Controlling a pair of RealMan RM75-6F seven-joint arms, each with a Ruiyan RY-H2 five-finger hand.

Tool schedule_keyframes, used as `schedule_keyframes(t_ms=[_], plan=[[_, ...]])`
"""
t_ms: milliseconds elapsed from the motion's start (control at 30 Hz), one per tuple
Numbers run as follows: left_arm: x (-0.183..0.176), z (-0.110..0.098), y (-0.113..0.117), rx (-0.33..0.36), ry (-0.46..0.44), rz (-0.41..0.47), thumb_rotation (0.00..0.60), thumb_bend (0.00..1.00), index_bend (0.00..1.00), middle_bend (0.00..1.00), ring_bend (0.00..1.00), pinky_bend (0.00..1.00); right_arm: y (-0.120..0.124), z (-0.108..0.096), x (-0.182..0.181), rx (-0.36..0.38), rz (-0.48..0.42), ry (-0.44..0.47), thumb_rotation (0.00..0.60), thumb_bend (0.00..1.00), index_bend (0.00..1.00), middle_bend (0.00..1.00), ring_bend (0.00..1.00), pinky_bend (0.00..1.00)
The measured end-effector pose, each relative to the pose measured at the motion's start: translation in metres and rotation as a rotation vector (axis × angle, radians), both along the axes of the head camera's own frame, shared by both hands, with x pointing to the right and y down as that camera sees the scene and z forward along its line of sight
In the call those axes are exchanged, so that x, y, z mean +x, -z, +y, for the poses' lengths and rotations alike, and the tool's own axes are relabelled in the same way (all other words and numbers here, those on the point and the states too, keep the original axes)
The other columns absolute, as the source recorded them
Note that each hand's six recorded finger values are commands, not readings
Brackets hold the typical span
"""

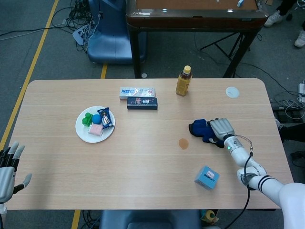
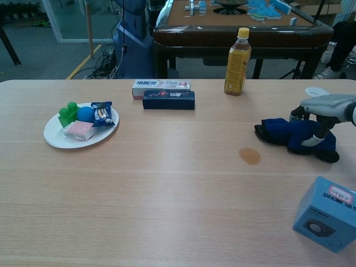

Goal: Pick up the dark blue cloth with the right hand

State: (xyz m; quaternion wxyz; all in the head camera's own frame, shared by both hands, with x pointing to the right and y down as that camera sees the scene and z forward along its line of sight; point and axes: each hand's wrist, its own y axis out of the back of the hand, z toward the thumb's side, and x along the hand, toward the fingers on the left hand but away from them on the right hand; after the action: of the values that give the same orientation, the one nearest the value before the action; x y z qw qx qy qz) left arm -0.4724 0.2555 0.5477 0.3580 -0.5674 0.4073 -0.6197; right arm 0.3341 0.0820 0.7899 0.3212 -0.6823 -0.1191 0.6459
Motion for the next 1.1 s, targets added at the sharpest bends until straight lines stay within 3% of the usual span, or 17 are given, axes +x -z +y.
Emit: schedule_keyframes(t_ms=[133, 267, 467, 700, 1100], plan=[[0.0, 0.001, 0.0, -0.002, 0.0, 0.0, 0.6, 0.26, 0.0, 0.0, 0.01, 0.03, -0.001, 0.001, -0.003, 0.005, -0.015, -0.004, 0.6, 0.57, 0.63, 0.52, 0.48, 0.62], [-0.001, 0.001, 0.001, -0.002, 0.002, -0.001, 0.6, 0.26, 0.0, 0.0, 0.01, 0.03, 0.008, -0.001, -0.012, 0.039, -0.079, -0.017, 0.6, 0.6, 0.68, 0.58, 0.56, 0.7], [0.002, 0.001, -0.001, -0.003, -0.007, 0.006, 0.6, 0.26, 0.0, 0.0, 0.01, 0.03, 0.032, 0.001, -0.034, 0.068, -0.207, -0.007, 0.6, 0.61, 0.68, 0.58, 0.58, 0.71], [0.0, 0.003, 0.002, 0.002, -0.001, 0.005, 0.6, 0.26, 0.0, 0.0, 0.01, 0.03, 0.053, 0.017, -0.068, 0.044, -0.326, 0.041, 0.6, 0.6, 0.69, 0.58, 0.58, 0.71], [-0.005, 0.008, 0.004, -0.005, 0.013, 0.006, 0.6, 0.26, 0.0, 0.0, 0.01, 0.03, 0.03, 0.047, -0.105, -0.024, -0.275, 0.168, 0.6, 0.6, 0.68, 0.57, 0.58, 0.61]])
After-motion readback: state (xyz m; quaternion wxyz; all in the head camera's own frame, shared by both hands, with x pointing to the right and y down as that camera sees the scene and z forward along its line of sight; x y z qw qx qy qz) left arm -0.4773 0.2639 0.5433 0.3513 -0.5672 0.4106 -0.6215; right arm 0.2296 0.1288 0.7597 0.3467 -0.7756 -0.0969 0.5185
